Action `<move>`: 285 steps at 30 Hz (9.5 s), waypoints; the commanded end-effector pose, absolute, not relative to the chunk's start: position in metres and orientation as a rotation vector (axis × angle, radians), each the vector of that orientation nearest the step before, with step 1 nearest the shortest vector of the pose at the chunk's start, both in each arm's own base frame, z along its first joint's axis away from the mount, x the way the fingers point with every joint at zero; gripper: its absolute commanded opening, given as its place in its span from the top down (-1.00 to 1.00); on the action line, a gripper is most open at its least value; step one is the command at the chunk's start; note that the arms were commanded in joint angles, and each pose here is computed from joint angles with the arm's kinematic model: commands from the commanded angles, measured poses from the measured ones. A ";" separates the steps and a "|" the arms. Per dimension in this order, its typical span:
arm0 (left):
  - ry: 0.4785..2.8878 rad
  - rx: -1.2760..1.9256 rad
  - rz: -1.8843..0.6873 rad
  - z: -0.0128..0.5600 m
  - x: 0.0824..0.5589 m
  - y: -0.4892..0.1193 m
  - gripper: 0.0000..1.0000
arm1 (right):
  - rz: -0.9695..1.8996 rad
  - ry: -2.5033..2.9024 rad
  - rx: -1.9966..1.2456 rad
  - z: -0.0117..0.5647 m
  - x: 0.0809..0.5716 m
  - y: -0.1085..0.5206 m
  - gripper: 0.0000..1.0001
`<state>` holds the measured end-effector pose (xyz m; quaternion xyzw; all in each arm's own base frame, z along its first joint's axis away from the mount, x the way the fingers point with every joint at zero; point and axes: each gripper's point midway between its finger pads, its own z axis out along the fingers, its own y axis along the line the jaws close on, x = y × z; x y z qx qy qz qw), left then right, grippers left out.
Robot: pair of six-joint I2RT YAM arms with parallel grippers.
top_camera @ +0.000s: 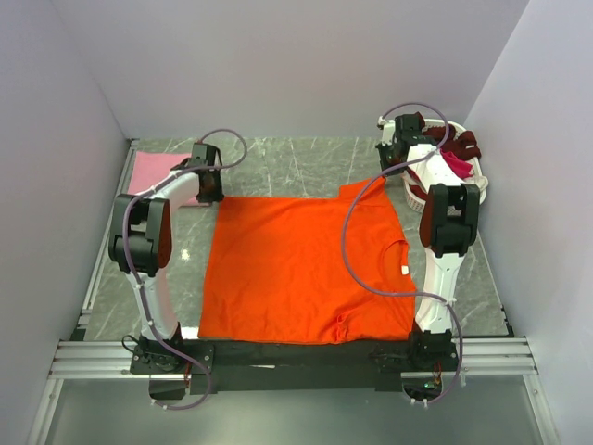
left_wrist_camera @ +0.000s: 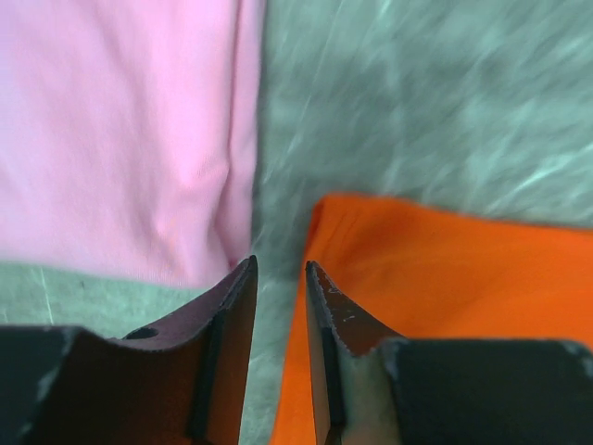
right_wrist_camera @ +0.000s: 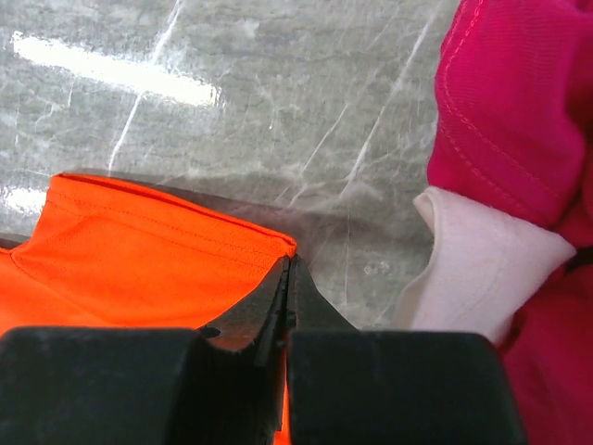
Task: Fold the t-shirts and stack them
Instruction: Flatten the tshirt out, then fold the tshirt
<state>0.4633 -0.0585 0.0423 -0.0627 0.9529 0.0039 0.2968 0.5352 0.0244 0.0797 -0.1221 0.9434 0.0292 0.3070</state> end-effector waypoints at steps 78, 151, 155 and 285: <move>1.073 -0.073 -0.530 0.599 0.224 -0.058 0.99 | 0.017 1.085 -0.428 0.676 0.215 0.053 1.00; 1.996 -0.326 -0.308 0.134 0.480 -0.010 0.99 | 0.609 1.998 -0.562 0.228 0.464 0.141 1.00; 1.981 -0.320 -0.294 0.136 0.471 -0.005 0.99 | 0.634 2.003 -0.573 0.223 0.444 0.143 1.00; 1.830 -0.183 -0.389 0.237 0.276 -0.035 -0.72 | 0.583 2.287 -1.215 0.121 0.274 0.171 -0.12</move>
